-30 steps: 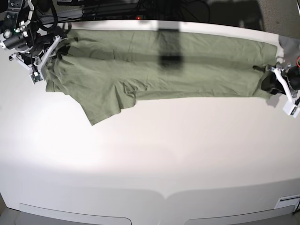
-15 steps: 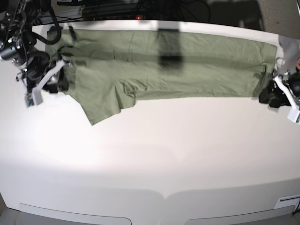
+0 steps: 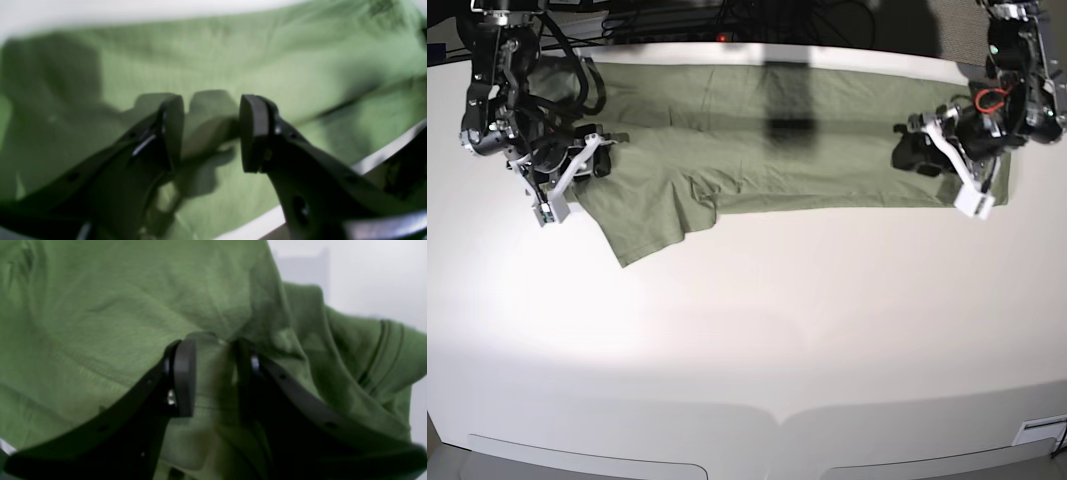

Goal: Fold the T-shirt properly
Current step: 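Move the right gripper to the folded shirt's end and grasp it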

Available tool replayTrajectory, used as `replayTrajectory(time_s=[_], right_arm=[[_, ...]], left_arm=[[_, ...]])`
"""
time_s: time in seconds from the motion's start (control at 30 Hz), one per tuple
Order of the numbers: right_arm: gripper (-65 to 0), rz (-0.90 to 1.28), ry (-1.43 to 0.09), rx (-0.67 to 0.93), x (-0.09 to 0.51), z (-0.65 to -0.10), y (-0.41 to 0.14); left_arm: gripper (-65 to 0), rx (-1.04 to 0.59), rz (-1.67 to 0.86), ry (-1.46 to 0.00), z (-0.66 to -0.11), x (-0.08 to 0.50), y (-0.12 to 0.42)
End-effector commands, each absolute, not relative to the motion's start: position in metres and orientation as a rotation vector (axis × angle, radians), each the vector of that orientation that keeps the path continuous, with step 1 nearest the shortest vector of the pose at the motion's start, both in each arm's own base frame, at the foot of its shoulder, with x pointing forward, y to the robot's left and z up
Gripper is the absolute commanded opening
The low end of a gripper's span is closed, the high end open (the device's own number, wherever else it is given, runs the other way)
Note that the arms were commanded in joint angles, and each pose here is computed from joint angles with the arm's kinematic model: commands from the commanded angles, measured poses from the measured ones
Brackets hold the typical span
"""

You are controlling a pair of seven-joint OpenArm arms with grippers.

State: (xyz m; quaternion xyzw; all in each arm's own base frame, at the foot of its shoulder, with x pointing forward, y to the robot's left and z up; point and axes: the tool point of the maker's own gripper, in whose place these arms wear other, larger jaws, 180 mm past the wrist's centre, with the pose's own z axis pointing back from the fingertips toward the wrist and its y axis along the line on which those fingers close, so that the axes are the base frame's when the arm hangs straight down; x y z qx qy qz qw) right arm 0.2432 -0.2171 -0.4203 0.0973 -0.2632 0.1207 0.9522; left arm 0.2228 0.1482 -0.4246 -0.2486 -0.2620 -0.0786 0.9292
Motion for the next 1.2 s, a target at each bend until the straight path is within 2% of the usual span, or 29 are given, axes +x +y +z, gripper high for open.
replayTrajectory(time_s=[0.0, 0.1, 0.27, 0.53, 0.73, 0.97, 1.17], right_arm=[[-44.2, 0.253, -0.556, 0.173, 0.25, -0.415, -0.225], [-44.2, 0.23, -0.544, 0.179, 0.249, -0.423, -0.228], [-44.2, 0.198, -0.54, 0.151, 0.259, -0.436, -0.241], [-44.2, 0.107, -0.579, 0.179, 0.319, -0.435, -0.254], [-44.2, 0.105, -0.621, 0.139, 0.359, -0.416, -0.265], [-44.2, 0.12, -0.656, 0.099, 0.375, -0.403, -0.273], [-44.2, 0.108, -0.709, 0.166, 0.385, -0.389, -0.264]], left_arm=[[-38.4, -0.499, -0.157, -0.548, -0.425, 0.223, 0.152], [-38.5, -0.49, -0.088, -0.484, -0.443, 0.211, 0.158], [-38.6, -0.513, -0.03, -0.464, -0.46, 0.213, 0.159], [-38.6, -0.535, 0.022, -0.445, -0.476, 0.254, 0.161], [-38.6, -0.522, 0.028, -0.5, -0.469, 0.304, 0.165], [-38.6, -0.509, 0.012, -0.513, -0.459, 0.338, 0.166], [-38.6, -0.562, 0.014, -0.516, -0.444, 0.35, 0.159]])
